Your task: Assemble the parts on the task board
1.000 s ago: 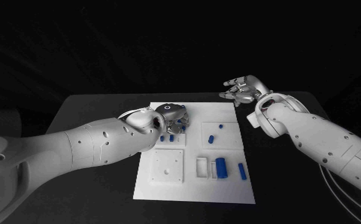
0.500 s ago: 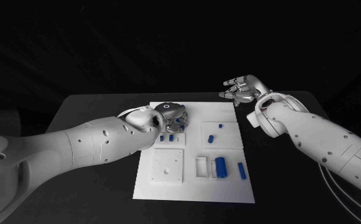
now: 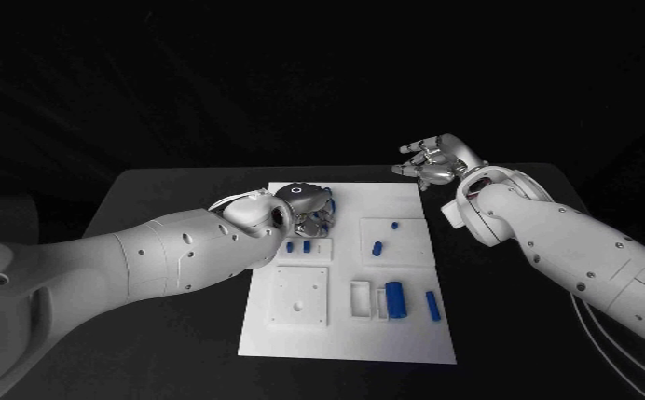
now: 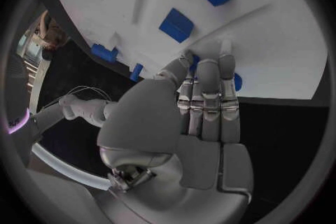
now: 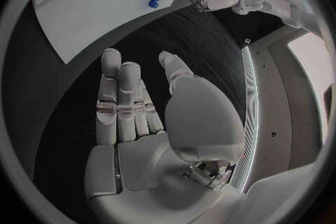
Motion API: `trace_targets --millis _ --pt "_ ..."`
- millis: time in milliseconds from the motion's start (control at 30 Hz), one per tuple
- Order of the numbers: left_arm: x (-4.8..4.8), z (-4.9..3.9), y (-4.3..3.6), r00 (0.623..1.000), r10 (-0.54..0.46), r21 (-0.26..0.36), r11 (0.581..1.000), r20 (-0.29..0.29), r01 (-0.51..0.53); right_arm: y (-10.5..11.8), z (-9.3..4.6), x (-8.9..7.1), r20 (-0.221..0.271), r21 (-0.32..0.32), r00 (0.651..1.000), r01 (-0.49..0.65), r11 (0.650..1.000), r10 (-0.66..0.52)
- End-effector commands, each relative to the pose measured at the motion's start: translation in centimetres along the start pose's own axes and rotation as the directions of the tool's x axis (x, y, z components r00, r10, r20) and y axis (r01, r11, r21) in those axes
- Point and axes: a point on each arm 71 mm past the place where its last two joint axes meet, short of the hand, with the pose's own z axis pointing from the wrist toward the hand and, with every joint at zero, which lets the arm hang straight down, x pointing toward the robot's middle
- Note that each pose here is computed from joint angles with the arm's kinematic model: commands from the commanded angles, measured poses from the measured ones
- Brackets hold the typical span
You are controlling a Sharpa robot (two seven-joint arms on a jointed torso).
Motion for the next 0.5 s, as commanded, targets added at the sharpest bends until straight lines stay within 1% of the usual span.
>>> trace_targets --millis 33,133,300,500 --pt "-0.13 -0.23 -0.06 0.999 -0.004 0.005 1.000 0.031 0.004 0.2 0.0 0.1 -0.008 -0.014 1.000 -0.003 1.000 0.003" --pt "-0.41 -0.44 -0.02 0.999 -0.018 0.004 1.000 0.044 0.018 0.2 0.0 0.1 -0.007 -0.015 1.000 -0.003 1.000 0.003" --pt "-1.23 -0.71 0.02 0.997 -0.042 0.002 0.999 0.065 0.042 0.1 0.0 0.1 -0.007 -0.014 1.000 -0.003 1.000 0.003" --pt "-2.81 -1.43 0.36 0.992 -0.086 -0.010 0.996 0.091 0.088 0.0 0.0 -0.1 -0.006 -0.012 1.000 -0.001 1.000 0.001"
